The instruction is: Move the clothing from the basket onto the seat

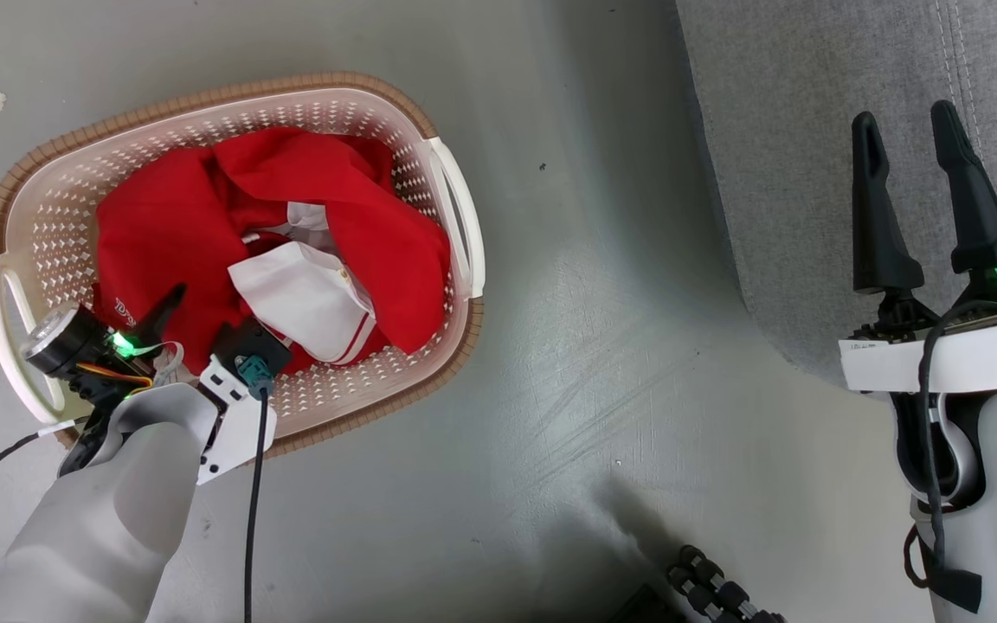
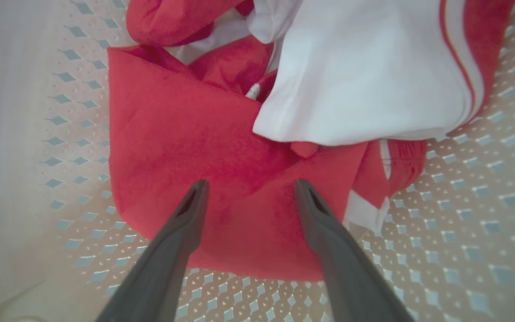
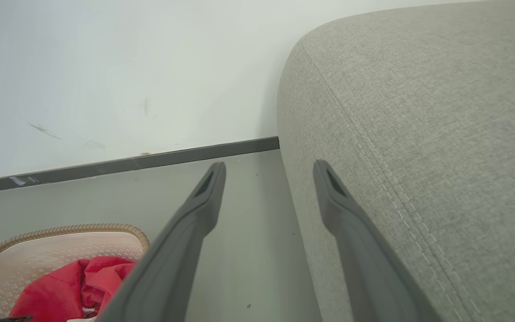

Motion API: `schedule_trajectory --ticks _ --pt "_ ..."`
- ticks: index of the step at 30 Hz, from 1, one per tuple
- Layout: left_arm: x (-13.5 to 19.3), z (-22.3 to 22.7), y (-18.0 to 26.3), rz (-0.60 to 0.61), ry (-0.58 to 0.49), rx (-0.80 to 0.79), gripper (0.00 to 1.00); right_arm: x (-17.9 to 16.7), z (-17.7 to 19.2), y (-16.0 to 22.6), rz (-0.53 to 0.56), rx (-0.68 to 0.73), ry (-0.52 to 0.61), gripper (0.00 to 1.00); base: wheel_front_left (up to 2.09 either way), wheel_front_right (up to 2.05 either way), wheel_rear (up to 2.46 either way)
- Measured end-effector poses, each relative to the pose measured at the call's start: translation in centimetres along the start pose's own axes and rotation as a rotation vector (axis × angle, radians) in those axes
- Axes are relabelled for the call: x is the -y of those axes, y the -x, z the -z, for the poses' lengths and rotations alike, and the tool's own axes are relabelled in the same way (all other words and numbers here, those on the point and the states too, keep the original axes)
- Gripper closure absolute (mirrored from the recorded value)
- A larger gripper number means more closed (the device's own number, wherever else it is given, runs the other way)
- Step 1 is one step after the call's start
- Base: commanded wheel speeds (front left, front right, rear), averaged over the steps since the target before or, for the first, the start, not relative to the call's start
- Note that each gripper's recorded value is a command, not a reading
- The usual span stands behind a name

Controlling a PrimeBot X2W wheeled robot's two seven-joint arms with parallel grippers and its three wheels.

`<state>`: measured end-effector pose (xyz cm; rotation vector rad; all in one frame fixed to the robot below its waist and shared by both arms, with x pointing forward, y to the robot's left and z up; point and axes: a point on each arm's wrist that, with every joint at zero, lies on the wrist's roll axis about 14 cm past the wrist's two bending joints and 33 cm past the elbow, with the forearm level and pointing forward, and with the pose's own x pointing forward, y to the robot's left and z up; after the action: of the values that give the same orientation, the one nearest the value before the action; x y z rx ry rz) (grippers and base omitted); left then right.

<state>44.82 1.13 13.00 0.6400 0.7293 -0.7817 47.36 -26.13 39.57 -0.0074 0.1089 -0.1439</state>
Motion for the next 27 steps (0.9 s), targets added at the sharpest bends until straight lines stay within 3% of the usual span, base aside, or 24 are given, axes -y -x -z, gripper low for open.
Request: schedule_trajectory --ticks 1,2,4,8,11,18,27 --pt "0.1 0.0 -0.1 0.002 -0.001 -0.002 0.23 0.0 0.0 -0.1 0.0 0.001 0.0 0.0 0.0 0.0 0.0" --pt "0.1 0.1 -0.1 0.001 -0.004 -0.003 0.51 0.0 0.0 -0.1 0.001 0.0 0.0 0.0 0.0 0.0 0.0" --pt "0.1 0.3 -0.3 -0.001 -0.004 -0.017 0.66 0.1 0.2 -0.1 0.002 -0.004 -0.002 0.0 0.0 0.0 0.0" --pt "0.1 -0.1 -0.4 -0.01 0.007 -0.011 0.73 0.2 0.5 0.0 0.006 -0.01 -0.004 0.0 0.0 0.0 0.0" --pt "0.1 -0.6 -0.4 -0.015 0.037 0.004 1.0 0.3 0.5 0.0 0.009 -0.011 -0.004 0.0 0.0 0.0 0.0" --pt "-0.2 -2.9 -0.2 -0.045 0.096 0.081 1.0 0.1 -0.1 -0.6 0.003 0.014 -0.01 0.0 0.0 0.0 0.0" --pt "-3.0 -6.2 0.6 -0.141 0.215 0.201 1.0 -0.7 -0.9 -1.1 -0.017 0.037 -0.023 0.0 0.0 0.0 0.0"
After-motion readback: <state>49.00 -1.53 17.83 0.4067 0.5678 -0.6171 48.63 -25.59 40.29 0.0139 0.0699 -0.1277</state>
